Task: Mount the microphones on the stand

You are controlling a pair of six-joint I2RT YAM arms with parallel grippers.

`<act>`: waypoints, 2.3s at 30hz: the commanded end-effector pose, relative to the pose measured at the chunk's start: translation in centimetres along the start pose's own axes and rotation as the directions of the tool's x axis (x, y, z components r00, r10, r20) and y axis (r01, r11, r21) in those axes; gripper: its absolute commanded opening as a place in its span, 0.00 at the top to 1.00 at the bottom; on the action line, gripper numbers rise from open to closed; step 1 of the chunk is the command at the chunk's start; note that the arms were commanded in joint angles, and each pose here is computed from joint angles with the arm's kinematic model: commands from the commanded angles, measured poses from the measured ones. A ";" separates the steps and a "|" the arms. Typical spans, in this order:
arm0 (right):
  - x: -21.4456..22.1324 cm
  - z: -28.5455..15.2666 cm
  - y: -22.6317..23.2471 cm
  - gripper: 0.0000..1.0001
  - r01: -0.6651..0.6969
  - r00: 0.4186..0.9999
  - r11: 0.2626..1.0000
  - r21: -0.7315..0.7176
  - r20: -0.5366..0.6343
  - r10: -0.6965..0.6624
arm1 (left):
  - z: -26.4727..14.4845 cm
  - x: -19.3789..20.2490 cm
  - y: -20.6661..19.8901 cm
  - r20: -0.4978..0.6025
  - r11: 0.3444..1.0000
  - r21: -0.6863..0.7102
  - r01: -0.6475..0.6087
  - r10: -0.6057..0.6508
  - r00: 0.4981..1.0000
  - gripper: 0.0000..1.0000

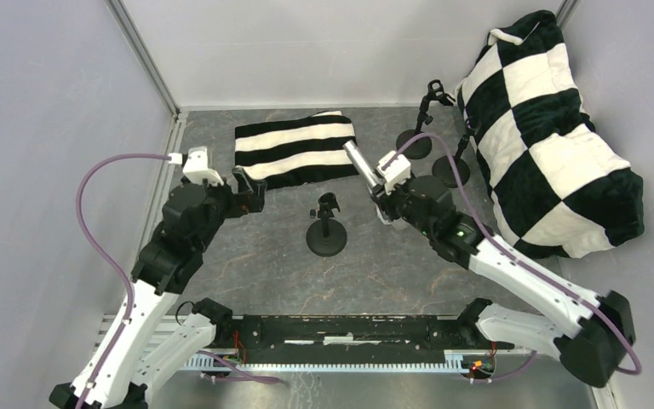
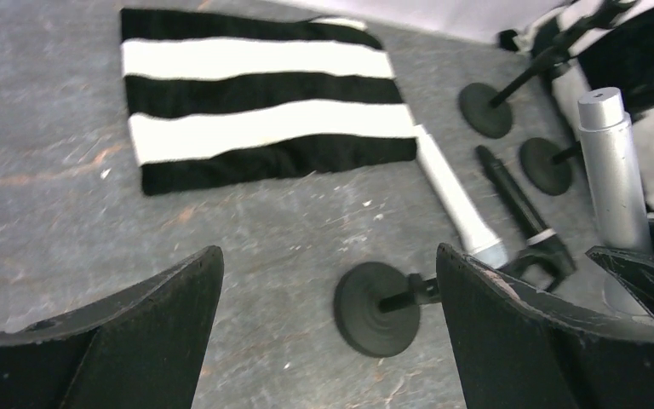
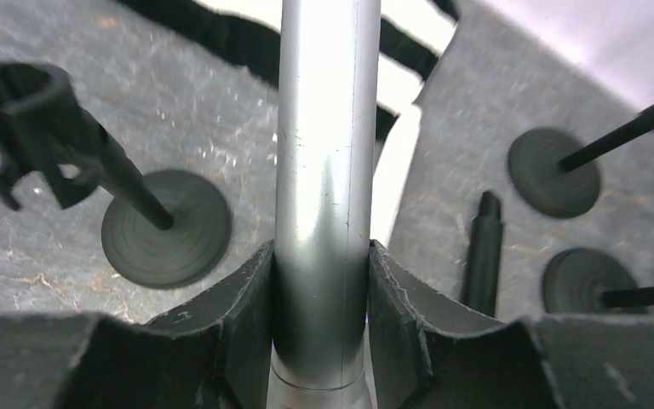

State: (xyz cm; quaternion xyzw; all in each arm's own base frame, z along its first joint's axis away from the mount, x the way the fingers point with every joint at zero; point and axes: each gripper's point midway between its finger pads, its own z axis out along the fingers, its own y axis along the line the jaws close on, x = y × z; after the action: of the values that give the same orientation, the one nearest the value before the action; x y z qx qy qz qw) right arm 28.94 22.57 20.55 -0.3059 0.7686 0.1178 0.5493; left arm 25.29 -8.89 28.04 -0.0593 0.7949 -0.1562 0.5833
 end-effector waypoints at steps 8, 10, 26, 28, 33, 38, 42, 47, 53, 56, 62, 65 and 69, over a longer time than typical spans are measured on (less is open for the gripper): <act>-10.8 -5.6 -0.2 1.00 0.250 0.915 0.967 -0.044 0.337 -0.221 | -2.4 -8.1 -8.3 0.076 0.935 0.338 -0.105 0.084 0.994 0.00; -11.3 -6.0 0.0 1.00 0.286 0.888 0.958 -0.038 0.385 -0.250 | -2.8 -8.9 -9.4 0.073 0.916 0.382 -0.125 0.105 0.992 0.00; -14.1 -6.5 1.2 1.00 0.747 0.458 0.626 0.226 0.508 -0.730 | -4.0 -11.8 -14.8 0.067 0.775 0.596 -0.210 0.212 0.975 0.05; -14.4 -6.4 1.8 1.00 0.803 0.365 0.536 0.259 0.498 -0.787 | -3.8 -11.1 -15.1 0.046 0.754 0.620 -0.217 0.241 0.969 0.05; -15.5 -6.2 3.8 1.00 0.874 0.186 0.371 0.315 0.487 -0.853 | -2.5 -9.0 -15.4 -0.031 0.720 0.659 -0.218 0.315 0.949 0.09; -16.6 -5.5 5.6 1.00 0.908 0.054 0.229 0.350 0.444 -0.894 | -2.0 -7.5 -16.2 -0.058 0.689 0.691 -0.219 0.355 0.933 0.09; -17.7 -5.8 6.5 1.00 0.902 -0.063 0.133 0.411 0.430 -0.901 | -2.2 -6.4 -16.5 -0.067 0.666 0.708 -0.236 0.396 0.916 0.10; -18.9 -5.6 7.4 1.00 0.903 -0.128 0.078 0.423 0.436 -0.891 | -2.5 -4.5 -17.1 -0.100 0.634 0.738 -0.232 0.443 0.891 0.11; -20.3 -5.5 7.8 1.00 0.896 -0.167 0.045 0.441 0.429 -0.888 | -1.9 -3.4 -17.0 -0.132 0.650 0.722 -0.235 0.463 0.876 0.15; -20.8 -5.4 8.0 1.00 0.894 -0.177 0.039 0.446 0.432 -0.884 | -1.5 -3.4 -16.8 -0.116 0.646 0.716 -0.264 0.483 0.868 0.18; -21.1 -5.2 8.6 1.00 0.899 -0.197 0.019 0.438 0.442 -0.875 | -1.1 -2.9 -17.0 -0.123 0.642 0.720 -0.265 0.494 0.861 0.30; -21.3 -5.2 8.6 0.99 0.897 -0.202 0.017 0.442 0.442 -0.874 | -1.1 -2.6 -17.1 -0.128 0.634 0.728 -0.261 0.500 0.856 0.38; -21.3 -4.9 8.6 0.97 0.899 -0.208 0.006 0.439 0.437 -0.875 | -1.2 -2.4 -17.3 -0.128 0.625 0.737 -0.259 0.504 0.854 0.44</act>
State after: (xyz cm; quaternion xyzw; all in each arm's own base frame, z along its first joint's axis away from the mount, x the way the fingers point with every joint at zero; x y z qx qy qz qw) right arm 25.23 33.50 36.71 -0.7302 0.1224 -0.1893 0.6450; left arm 23.04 -24.21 35.02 0.3453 0.7708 -0.3278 0.4233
